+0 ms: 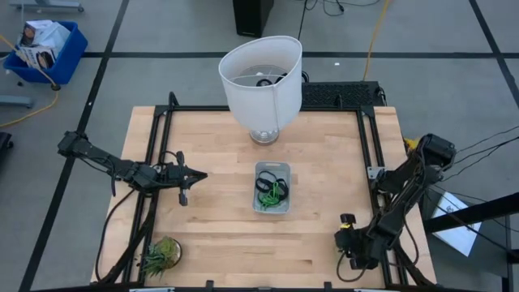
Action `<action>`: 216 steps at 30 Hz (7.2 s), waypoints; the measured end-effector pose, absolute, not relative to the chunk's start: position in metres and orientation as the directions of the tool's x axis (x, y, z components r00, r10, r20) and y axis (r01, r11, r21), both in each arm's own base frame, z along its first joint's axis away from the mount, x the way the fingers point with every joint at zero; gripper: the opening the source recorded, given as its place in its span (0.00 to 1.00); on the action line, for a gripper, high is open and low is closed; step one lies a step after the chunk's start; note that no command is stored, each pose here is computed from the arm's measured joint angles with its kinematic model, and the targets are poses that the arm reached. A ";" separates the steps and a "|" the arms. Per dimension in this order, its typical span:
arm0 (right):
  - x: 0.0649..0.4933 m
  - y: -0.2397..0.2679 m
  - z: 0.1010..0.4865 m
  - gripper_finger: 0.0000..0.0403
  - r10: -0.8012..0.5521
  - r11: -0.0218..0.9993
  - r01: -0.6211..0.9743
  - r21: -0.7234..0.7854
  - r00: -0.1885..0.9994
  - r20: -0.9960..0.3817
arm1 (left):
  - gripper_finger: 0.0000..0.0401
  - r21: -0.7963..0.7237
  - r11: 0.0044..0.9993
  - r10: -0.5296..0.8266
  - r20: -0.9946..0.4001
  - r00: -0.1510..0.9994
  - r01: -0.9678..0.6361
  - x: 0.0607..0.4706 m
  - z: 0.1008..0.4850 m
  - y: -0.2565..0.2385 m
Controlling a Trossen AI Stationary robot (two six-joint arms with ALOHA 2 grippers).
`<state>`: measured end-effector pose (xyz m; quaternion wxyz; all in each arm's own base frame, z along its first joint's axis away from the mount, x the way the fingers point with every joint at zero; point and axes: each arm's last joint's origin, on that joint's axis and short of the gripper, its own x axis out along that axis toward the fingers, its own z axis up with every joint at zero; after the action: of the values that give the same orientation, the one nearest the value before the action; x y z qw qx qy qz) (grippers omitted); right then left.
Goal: Pick and place rubber bands into bin
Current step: Put the green rubber band into the gray bin, then return to Home Position
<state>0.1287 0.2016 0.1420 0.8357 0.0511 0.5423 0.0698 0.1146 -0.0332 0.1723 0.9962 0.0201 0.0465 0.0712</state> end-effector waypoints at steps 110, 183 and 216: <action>0.268 0.037 0.179 0.00 0.040 0.984 -0.099 -0.149 0.935 -0.353 | 0.08 0.080 0.987 0.144 -0.095 0.985 -0.137 0.115 0.172 -0.033; 0.132 -0.025 0.192 0.00 0.148 0.989 -0.149 0.015 0.988 0.045 | 0.00 0.315 0.939 0.160 -0.048 0.986 -0.137 0.126 0.174 -0.042; 0.108 -0.022 0.177 0.00 0.125 0.989 -0.121 -0.088 0.991 0.051 | 0.00 0.254 0.960 0.112 0.039 0.993 -0.118 0.109 0.173 -0.021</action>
<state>0.1084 -0.0221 0.1769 0.9968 -0.0422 -0.0284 0.0617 0.1094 -0.0209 0.1729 0.9898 0.1293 -0.0121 0.0579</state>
